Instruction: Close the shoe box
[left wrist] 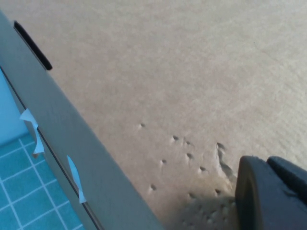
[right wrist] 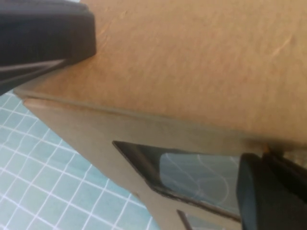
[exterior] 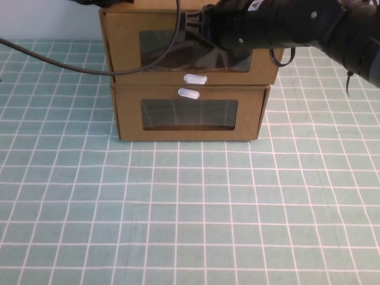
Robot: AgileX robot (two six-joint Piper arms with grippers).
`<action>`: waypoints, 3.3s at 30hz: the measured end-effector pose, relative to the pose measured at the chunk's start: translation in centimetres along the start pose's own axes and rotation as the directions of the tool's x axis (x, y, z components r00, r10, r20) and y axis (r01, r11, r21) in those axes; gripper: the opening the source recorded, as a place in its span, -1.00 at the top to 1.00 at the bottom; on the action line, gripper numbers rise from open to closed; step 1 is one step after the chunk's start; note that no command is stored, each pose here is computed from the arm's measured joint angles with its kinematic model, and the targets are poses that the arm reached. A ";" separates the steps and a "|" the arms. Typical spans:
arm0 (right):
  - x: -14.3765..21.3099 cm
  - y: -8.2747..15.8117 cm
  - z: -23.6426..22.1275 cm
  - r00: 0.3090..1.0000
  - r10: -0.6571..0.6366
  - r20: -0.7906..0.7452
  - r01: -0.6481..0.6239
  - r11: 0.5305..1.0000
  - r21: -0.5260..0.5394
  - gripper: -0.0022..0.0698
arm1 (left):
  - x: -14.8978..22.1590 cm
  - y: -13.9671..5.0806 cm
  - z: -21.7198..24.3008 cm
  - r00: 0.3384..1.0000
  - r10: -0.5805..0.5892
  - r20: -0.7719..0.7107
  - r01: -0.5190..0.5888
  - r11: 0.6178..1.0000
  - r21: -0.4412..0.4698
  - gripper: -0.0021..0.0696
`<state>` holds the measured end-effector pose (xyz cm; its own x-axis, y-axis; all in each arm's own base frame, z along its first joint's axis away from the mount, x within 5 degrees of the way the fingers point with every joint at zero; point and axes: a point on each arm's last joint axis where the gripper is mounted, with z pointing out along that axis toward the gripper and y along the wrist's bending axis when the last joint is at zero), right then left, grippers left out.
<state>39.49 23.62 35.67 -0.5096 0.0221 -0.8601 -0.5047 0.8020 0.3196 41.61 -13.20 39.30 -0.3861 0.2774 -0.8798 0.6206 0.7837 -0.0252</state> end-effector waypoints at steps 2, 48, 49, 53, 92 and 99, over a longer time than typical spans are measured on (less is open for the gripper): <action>0.0 -0.1 0.1 1.000 -0.008 0.002 0.008 1.000 0.002 0.97 | 0.0 0.0 0.0 1.000 0.000 0.000 0.000 1.000 0.000 0.96; 17.8 2.3 -37.2 0.990 -0.135 0.051 0.134 0.991 0.020 0.97 | 20.6 -13.1 -24.8 0.924 0.125 0.362 -0.029 0.965 -0.261 0.96; 18.6 2.0 -37.2 0.990 -0.132 0.053 0.132 0.991 0.018 0.97 | 21.5 -13.3 -24.9 0.921 0.124 0.370 -0.025 0.965 -0.262 0.96; 20.9 1.3 -36.5 0.988 -0.110 0.106 0.109 0.994 0.008 0.97 | 25.1 -13.9 -24.8 0.916 0.125 0.382 -0.020 0.964 -0.266 0.96; 28.6 -3.8 -29.7 0.965 -0.179 0.190 0.149 0.975 0.165 0.97 | 35.0 -12.9 -20.0 0.963 -0.015 0.270 0.101 0.947 -0.306 0.96; 28.2 -5.5 -30.8 0.942 -0.228 0.246 0.104 0.896 0.432 0.97 | 35.0 -12.9 -20.0 0.963 -0.015 0.270 0.101 0.947 -0.306 0.96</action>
<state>6.43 1.44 21.92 -0.1936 -0.0151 -0.9810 -0.2039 0.9787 0.0252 6.43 -2.49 18.35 -0.1969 0.1051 -0.9748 0.3393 0.9401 0.0328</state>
